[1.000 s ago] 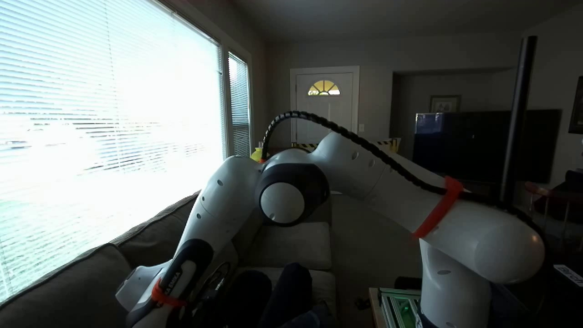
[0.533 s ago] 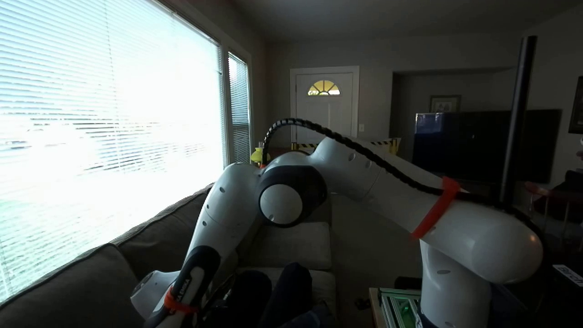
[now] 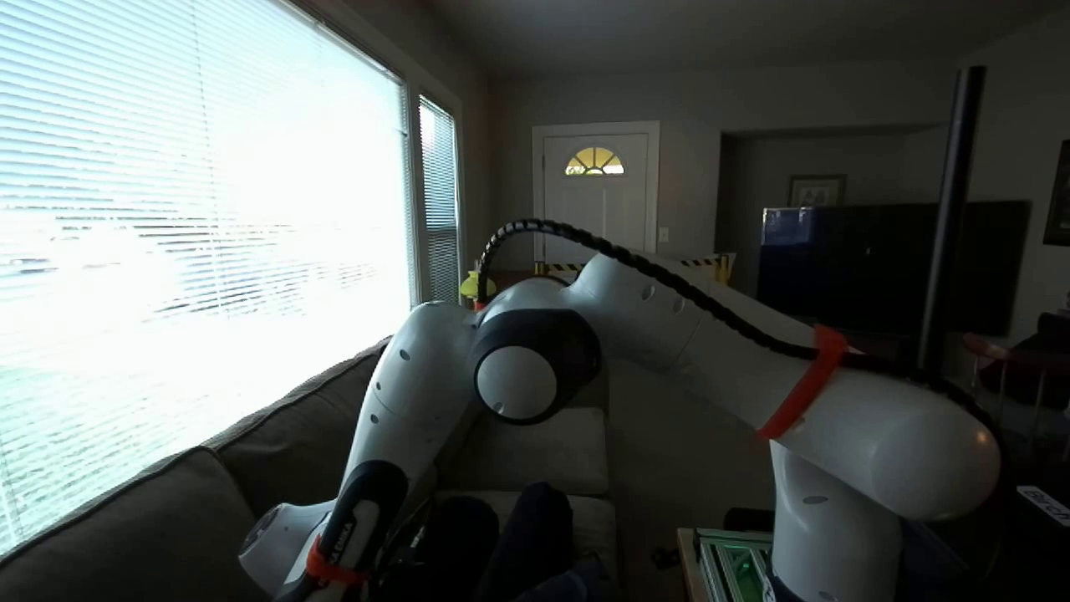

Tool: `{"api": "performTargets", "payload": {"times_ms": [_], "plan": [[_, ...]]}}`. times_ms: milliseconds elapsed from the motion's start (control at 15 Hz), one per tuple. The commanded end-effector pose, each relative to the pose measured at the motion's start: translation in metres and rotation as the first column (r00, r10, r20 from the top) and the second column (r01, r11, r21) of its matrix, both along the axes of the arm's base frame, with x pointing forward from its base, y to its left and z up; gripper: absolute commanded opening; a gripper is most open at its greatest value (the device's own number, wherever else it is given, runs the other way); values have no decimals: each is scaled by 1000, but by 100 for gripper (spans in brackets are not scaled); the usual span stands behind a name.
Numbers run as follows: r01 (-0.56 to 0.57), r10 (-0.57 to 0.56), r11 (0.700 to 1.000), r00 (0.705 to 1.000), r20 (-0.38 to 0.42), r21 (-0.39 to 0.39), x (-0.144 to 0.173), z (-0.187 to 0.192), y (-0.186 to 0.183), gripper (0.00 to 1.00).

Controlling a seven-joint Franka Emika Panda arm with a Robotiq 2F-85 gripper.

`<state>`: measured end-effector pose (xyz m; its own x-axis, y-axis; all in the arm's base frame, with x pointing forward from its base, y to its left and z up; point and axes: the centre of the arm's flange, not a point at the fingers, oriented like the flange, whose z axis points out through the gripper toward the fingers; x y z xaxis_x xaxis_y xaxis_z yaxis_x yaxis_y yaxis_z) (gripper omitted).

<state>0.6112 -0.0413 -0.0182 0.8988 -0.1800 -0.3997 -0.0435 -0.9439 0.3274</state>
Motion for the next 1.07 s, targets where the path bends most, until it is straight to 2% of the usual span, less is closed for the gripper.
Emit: {"api": "performTargets", "payload": {"times_ms": [0, 67, 267, 600, 667, 800, 1000], "plan": [[-19, 19, 1000, 1000, 11, -17, -19, -13, -4, 100], [-6, 6, 1000, 999, 42, 19, -23, -18, -6, 100], [-24, 18, 998, 995, 95, 63, -32, -28, -8, 100], [-107, 96, 988, 990, 104, 110, -48, -41, -5, 100], [-124, 112, 985, 989, 99, 122, -51, -45, -4, 79], [-150, 139, 978, 987, 84, 142, -54, -47, -1, 66], [-157, 150, 972, 987, 53, 178, -51, -44, -1, 40]]}}
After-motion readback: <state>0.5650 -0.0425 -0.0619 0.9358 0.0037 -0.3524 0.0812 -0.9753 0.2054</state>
